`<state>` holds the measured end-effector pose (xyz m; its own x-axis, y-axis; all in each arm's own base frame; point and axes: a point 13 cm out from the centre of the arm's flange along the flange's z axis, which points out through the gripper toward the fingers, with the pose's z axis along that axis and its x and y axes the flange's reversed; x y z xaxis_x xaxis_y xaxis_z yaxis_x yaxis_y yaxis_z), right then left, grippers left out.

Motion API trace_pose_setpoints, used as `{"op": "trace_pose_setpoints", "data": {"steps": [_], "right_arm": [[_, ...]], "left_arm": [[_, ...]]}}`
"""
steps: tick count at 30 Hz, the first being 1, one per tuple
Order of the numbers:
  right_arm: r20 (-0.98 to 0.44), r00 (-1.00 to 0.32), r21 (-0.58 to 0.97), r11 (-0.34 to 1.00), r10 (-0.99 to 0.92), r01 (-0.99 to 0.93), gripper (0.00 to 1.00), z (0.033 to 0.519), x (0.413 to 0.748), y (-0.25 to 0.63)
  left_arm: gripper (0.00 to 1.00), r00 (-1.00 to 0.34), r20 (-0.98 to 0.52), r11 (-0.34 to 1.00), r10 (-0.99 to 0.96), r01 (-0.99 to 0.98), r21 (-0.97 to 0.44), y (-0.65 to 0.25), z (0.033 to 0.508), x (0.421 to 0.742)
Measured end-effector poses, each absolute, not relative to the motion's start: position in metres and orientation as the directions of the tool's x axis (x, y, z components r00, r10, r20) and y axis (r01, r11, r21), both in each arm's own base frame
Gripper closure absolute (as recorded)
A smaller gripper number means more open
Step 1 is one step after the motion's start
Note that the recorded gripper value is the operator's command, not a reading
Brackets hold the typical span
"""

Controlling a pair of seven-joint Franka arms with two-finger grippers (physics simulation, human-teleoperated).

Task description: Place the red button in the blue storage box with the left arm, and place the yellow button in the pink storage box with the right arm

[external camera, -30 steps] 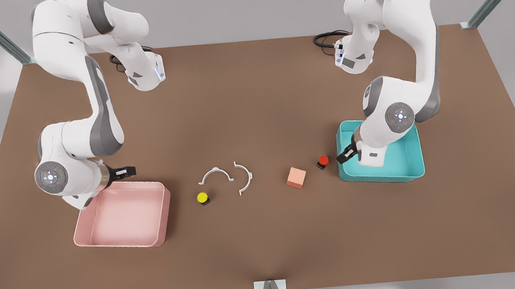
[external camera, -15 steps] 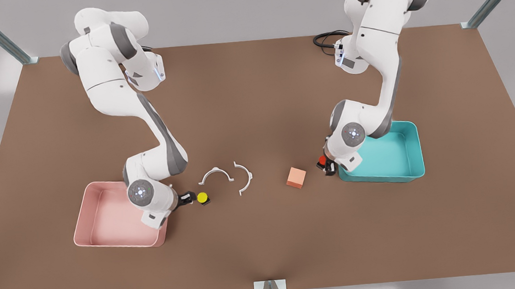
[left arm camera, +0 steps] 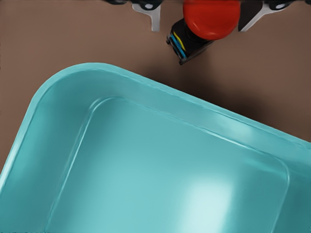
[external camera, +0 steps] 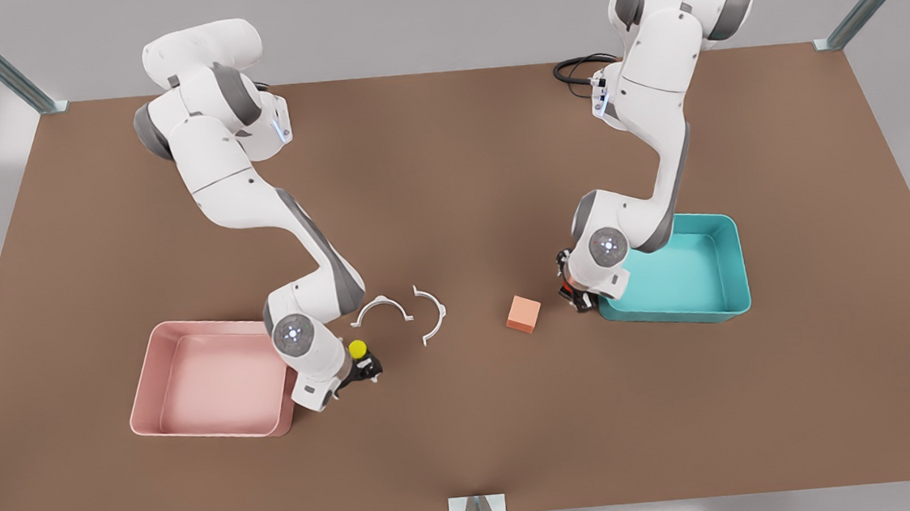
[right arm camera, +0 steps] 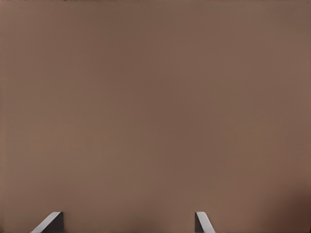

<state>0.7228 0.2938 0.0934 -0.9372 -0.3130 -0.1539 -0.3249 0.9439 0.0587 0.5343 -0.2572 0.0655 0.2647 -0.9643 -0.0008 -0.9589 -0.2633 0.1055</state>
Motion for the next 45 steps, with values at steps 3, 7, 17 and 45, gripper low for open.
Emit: {"op": "trace_pose_setpoints", "data": {"steps": [3,7,17,45], "right_arm": [[-0.144,-0.933,0.052,0.939,-0.331,-0.341,0.00,0.095,0.710,0.310],[-0.086,-0.940,0.044,0.942,-0.329,-0.334,0.00,0.081,0.683,0.304],[-0.040,-0.955,0.049,0.954,-0.295,-0.297,0.00,0.051,0.649,0.292],[-0.122,-0.966,0.076,0.968,-0.229,-0.239,0.74,0.096,0.668,0.298]], "left_arm": [[0.27,0.307,-0.007,-0.306,-0.952,-0.946,0.105,-0.254,0.064,0.531],[0.39,0.350,-0.015,-0.349,-0.937,-0.931,0.105,-0.251,0.062,0.527],[0.48,0.415,0.024,-0.412,-0.910,-0.908,0.077,-0.254,0.116,0.540],[0.00,0.142,-0.026,-0.145,-0.989,-0.970,0.196,-0.064,0.167,0.546]]}}
